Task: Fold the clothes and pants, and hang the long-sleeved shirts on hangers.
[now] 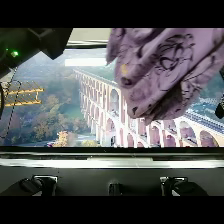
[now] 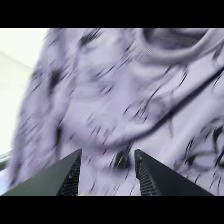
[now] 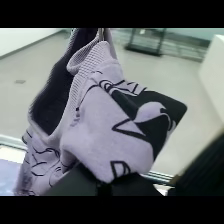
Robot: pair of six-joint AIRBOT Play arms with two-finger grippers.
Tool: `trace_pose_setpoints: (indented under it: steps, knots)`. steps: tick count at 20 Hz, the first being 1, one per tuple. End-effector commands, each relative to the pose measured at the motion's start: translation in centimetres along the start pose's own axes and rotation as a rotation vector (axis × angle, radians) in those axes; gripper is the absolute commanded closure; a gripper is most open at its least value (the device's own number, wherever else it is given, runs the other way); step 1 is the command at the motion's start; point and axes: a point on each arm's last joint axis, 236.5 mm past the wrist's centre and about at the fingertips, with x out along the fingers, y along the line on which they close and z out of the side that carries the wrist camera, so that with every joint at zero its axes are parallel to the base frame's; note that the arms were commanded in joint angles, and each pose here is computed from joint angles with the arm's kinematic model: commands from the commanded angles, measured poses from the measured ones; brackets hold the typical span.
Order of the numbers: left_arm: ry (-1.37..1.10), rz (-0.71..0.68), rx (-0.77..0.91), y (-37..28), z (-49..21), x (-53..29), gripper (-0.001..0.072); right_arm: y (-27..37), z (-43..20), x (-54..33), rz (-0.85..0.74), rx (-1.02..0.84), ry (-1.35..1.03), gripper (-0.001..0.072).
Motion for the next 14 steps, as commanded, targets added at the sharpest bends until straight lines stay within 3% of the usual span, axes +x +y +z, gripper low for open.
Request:
trace_pose_setpoints:
  steps: [1,5,14]
  knots:
    - [0.02,-0.005,0.002,-0.1,-0.5,0.0,0.0318,-3.7,-0.1,-2.6,-0.136,0.01,0.028,0.0677]
    - [0.033,0.013,0.032,0.4,-1.0,0.1,0.0318,-6.7,-2.1,-6.6,-0.241,0.026,0.142,0.0677]
    - [0.088,0.025,0.031,1.0,-3.7,0.7,0.0319,-15.1,-0.8,-17.9,-0.56,0.048,0.112,0.0677]
